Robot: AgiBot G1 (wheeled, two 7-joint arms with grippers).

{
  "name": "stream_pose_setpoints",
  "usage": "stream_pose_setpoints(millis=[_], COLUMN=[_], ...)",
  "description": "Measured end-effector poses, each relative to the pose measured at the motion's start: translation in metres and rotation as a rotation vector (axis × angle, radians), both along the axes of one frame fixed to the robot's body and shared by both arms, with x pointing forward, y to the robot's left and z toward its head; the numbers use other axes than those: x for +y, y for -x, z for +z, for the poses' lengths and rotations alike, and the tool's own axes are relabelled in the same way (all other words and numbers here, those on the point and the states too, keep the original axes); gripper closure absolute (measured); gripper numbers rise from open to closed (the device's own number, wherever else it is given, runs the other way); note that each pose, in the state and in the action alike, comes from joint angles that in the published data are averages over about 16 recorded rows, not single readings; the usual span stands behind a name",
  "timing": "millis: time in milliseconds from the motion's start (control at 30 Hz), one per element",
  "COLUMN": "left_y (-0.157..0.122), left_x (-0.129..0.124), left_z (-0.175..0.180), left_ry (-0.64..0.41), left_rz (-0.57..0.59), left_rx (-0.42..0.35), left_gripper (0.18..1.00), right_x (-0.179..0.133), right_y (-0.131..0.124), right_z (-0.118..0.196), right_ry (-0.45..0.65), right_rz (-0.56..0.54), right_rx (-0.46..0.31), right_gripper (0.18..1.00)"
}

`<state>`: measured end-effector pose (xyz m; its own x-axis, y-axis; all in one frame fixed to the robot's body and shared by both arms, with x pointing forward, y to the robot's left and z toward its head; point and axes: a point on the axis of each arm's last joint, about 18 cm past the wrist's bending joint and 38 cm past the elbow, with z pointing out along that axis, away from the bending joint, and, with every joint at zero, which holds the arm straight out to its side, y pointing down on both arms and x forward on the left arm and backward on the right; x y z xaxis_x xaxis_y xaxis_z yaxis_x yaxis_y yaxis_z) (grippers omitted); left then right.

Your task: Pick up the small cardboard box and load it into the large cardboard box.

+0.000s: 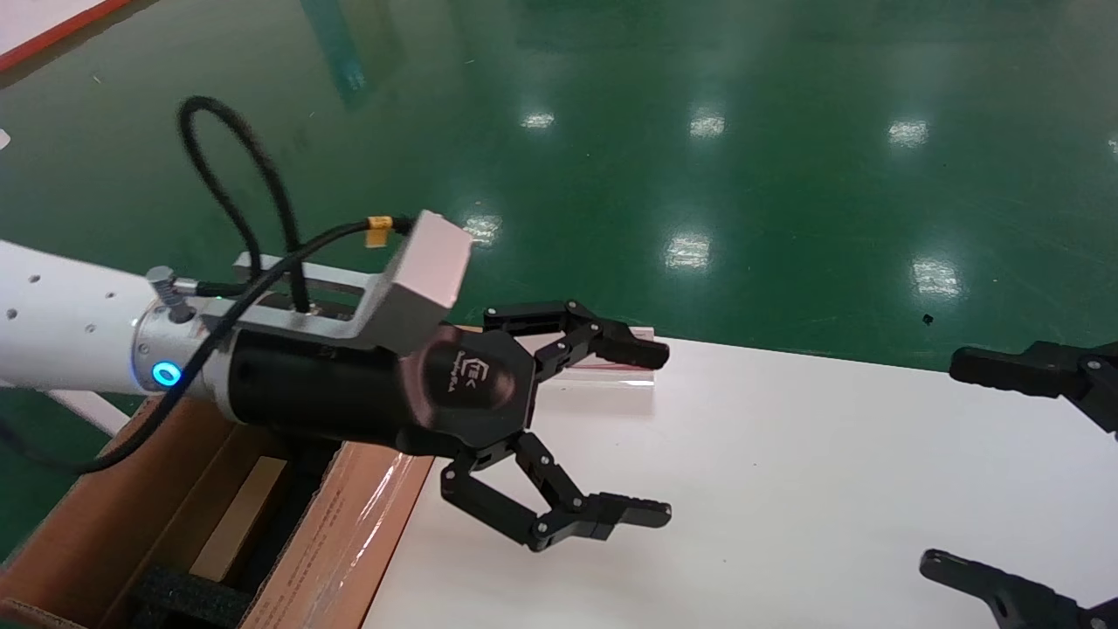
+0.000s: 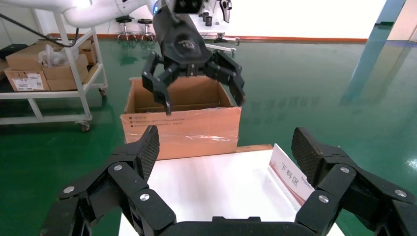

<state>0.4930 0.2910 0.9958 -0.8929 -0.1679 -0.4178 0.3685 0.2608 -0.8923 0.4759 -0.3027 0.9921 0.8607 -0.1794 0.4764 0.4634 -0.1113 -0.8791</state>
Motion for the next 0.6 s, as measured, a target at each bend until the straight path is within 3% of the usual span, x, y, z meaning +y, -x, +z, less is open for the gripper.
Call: stream_pose_setpoints(millis=[300, 600], left_y=[0.016, 0.022], left_x=[0.008, 0.012], left_z=[-0.003, -0.005], left_ry=[0.131, 0.17], left_rz=[-0.056, -0.066], left_rx=[-0.085, -0.109], left_gripper=[0.184, 0.184], right_x=[0.0, 0.0], right_y=[0.0, 0.0], right_z=[0.0, 0.0], right_ry=[0.0, -0.001], right_rz=[0.0, 0.0], right_rx=[0.0, 0.0], right_gripper=[0.178, 0.178])
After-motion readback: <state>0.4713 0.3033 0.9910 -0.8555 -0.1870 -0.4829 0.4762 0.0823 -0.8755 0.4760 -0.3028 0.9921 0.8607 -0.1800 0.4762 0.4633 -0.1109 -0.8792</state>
